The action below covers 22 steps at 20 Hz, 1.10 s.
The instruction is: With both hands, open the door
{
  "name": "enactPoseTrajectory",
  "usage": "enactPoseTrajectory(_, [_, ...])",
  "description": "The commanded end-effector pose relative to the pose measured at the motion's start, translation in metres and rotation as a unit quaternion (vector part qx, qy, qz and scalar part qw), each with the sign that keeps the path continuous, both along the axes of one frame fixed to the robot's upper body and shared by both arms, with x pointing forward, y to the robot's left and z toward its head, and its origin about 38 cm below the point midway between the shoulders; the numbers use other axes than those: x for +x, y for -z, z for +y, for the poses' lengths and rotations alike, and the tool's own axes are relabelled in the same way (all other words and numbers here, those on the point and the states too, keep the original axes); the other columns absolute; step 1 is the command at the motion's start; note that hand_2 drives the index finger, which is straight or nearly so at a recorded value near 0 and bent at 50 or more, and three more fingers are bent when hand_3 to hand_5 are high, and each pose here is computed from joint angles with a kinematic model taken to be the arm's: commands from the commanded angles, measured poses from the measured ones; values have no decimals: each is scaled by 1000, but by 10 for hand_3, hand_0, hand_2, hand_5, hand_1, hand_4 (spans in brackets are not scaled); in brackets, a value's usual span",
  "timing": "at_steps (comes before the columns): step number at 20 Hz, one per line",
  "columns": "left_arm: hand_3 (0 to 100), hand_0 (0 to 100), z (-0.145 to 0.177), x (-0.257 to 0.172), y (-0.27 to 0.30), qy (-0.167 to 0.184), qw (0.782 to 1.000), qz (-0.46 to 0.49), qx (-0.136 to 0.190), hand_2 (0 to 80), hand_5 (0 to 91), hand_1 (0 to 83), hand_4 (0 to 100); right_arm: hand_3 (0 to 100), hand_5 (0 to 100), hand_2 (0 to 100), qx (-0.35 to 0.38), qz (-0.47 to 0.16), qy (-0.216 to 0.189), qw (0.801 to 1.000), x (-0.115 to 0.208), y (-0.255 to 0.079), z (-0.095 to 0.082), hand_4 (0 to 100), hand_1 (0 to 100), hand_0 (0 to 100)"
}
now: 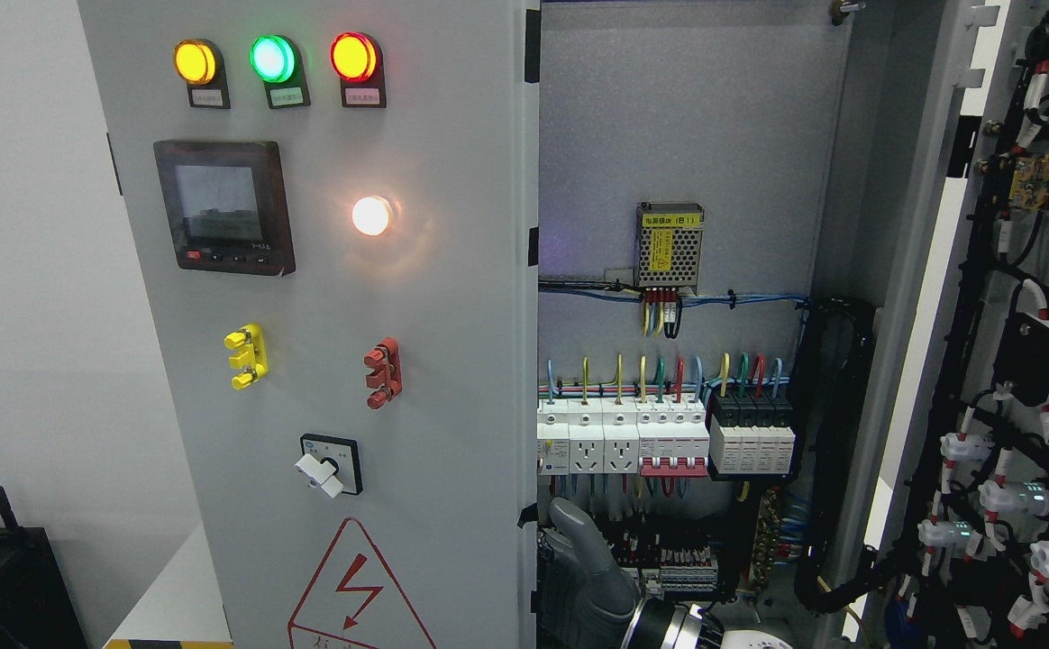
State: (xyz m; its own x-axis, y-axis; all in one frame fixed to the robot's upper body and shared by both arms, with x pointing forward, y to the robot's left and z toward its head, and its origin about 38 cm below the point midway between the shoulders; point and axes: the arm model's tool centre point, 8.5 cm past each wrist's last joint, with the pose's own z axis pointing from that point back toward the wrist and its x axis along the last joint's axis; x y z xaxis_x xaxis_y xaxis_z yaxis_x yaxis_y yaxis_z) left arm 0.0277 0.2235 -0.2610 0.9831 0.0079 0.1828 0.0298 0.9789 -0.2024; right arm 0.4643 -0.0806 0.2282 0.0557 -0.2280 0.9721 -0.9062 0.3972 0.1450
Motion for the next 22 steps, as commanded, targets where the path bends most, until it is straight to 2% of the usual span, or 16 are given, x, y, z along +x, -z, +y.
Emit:
enactPoseTrajectory(1, [0,0,0,20,-1,2,1000,-15,0,0,0,0,43,0,0,0,-1,9,-8,1000,2,5,0,0,0,0])
enactPoseTrajectory(5, [0,0,0,20,-1,1,1000,-15,0,0,0,0,43,0,0,0,-4,13,-15,1000,1,8,7,0,0,0])
enactPoseTrajectory(8, [0,0,0,20,-1,1,1000,-15,0,0,0,0,43,0,0,0,-6,17,-14,1000,4,9,6,0,0,0])
enactPoseTrajectory(17, [0,0,0,20,-1,2,1000,-15,0,0,0,0,43,0,0,0,6,15,-47,999,1,6,8,0,0,0])
enactPoseTrajectory(22, [0,0,0,20,-1,2,1000,-15,0,0,0,0,43,0,0,0,-3,15,-60,998,0,6,16,0,0,0])
